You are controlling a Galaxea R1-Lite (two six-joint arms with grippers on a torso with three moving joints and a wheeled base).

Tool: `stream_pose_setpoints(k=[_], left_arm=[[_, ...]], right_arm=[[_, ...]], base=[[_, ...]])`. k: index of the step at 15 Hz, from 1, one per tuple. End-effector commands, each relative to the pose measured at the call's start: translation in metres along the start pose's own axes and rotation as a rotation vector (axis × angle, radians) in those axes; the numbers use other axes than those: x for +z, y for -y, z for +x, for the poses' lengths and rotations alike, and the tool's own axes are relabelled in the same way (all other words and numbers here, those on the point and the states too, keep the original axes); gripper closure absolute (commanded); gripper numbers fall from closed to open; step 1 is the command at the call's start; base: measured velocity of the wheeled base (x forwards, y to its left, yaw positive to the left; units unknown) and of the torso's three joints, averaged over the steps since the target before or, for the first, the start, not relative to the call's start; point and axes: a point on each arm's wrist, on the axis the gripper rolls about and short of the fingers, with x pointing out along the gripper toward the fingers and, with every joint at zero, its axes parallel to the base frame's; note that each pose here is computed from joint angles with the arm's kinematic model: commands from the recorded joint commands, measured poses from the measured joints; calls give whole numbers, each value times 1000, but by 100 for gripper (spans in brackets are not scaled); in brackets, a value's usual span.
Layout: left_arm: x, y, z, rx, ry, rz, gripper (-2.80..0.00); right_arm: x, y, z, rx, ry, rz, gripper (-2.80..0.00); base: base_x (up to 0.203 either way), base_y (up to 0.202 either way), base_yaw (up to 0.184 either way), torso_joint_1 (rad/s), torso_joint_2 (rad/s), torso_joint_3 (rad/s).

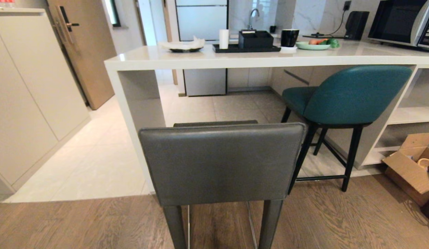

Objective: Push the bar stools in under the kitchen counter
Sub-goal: Push the gray chair back under the dining table

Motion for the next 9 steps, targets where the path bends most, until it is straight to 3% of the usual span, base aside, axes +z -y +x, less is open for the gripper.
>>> stream_pose_setpoints(k=[1, 9], left_arm=[[0, 0, 0, 0, -2, 0, 0], [0, 0, 0, -2, -1, 12, 0]], right_arm=[[0, 0, 0, 0, -3, -1, 0], [0, 0, 0, 0, -3, -1, 0]], base=[[0, 0, 0, 0, 0, 0], [0, 0, 0, 0, 0, 0]])
